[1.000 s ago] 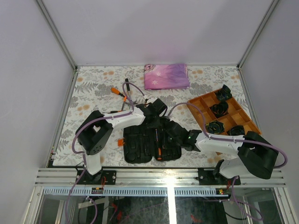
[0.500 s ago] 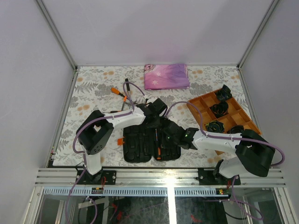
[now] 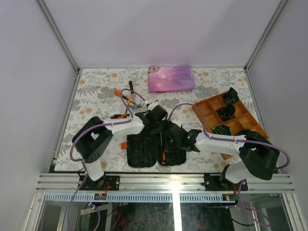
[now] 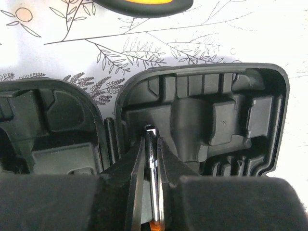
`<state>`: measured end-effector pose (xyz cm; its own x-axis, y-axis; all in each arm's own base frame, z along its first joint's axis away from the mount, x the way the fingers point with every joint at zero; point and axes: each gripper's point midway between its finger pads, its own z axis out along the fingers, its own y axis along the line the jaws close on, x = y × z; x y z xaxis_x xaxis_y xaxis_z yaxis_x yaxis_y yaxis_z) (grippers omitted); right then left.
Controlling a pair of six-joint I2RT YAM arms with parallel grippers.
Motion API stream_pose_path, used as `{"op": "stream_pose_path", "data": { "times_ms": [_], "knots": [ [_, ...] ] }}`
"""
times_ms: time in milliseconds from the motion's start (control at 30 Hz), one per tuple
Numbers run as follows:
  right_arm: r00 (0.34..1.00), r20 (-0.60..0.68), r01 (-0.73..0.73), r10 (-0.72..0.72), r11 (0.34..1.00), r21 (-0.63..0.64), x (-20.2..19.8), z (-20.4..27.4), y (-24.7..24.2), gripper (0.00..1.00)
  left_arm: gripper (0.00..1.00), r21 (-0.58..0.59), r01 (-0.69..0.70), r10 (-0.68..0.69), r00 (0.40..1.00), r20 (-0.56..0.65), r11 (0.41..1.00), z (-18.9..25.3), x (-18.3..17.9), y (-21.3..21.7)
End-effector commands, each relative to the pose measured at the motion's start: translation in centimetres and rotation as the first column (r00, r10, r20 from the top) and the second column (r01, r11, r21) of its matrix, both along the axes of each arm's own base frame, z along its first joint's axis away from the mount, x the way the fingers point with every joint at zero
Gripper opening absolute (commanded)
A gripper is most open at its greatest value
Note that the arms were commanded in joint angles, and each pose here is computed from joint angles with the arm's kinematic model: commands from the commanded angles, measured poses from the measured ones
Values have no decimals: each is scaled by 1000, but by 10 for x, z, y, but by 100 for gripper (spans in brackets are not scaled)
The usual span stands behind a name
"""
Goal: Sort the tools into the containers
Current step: Adjust the screwdriver in the storage box.
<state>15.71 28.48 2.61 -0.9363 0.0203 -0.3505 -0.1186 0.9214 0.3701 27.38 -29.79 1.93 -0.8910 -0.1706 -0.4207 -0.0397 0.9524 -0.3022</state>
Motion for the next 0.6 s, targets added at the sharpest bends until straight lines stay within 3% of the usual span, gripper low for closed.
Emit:
{"op": "stream_pose_path", "data": {
  "times_ms": [0, 433, 567],
  "knots": [
    [995, -90, -8, -36, 894, -448, -29, -74, -105, 4, 0, 195, 56, -6, 968, -250, 979, -76, -65, 53],
    [993, -111, -13, -47, 873, -488, -35, -87, -115, 0, 0, 240, 47, 25, 958, -286, 970, -97, -80, 70],
    [998, -68, -11, -15, 926, -377, -29, -73, -97, 1, 0, 206, 68, -10, 963, -268, 976, -92, -79, 67]
  ]
}}
